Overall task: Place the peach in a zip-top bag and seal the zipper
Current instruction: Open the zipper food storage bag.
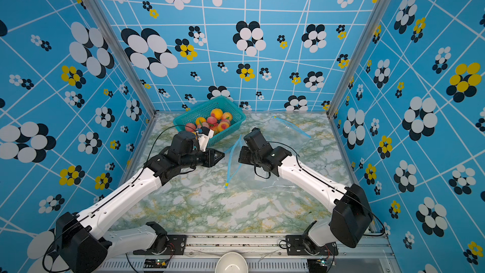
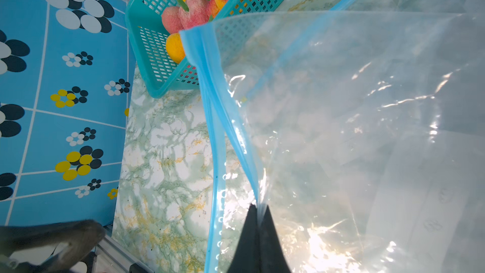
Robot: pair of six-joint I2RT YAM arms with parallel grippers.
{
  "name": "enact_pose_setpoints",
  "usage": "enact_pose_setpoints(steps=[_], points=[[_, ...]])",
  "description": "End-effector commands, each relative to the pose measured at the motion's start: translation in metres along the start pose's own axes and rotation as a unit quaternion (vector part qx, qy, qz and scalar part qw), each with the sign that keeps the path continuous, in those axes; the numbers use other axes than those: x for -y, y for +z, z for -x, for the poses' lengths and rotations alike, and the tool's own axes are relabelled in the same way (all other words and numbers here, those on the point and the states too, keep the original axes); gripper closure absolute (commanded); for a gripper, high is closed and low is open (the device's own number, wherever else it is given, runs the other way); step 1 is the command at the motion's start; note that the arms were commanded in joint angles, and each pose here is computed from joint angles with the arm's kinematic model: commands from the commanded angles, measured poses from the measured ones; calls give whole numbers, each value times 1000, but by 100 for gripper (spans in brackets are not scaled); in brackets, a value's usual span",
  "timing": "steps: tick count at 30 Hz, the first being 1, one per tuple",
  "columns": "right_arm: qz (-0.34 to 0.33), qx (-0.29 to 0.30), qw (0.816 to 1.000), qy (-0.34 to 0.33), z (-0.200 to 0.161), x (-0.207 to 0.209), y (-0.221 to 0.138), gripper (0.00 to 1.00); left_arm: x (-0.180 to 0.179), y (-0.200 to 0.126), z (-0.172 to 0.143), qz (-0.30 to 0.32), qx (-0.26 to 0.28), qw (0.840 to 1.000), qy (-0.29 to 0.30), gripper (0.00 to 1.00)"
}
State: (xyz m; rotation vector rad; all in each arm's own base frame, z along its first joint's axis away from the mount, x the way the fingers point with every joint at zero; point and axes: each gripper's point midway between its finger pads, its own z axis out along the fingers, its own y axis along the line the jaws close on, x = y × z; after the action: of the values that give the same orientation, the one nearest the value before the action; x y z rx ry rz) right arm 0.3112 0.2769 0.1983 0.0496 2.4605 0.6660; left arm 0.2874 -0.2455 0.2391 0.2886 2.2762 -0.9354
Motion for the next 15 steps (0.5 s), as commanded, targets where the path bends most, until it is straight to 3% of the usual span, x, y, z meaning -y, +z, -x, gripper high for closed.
enact_pose_setpoints(steps=[1, 2, 7, 13, 15], points=[[29, -3, 999, -22, 0, -10, -11, 100, -18, 7, -8, 32, -19, 999, -7, 58], [36, -8, 999, -25, 0, -13, -12, 100, -20, 12, -11, 34, -28, 999, -9, 50], [72, -28, 996, -37, -6, -26, -16, 100, -30, 33, -17, 64, -44, 997, 0, 38], [108, -42, 992, -39, -12, -37, -26, 100, -34, 56, -17, 54, -58, 997, -4, 45], [113, -41, 992, -39, -13, -38, -29, 100, -27, 61, -16, 34, -60, 998, -9, 53]])
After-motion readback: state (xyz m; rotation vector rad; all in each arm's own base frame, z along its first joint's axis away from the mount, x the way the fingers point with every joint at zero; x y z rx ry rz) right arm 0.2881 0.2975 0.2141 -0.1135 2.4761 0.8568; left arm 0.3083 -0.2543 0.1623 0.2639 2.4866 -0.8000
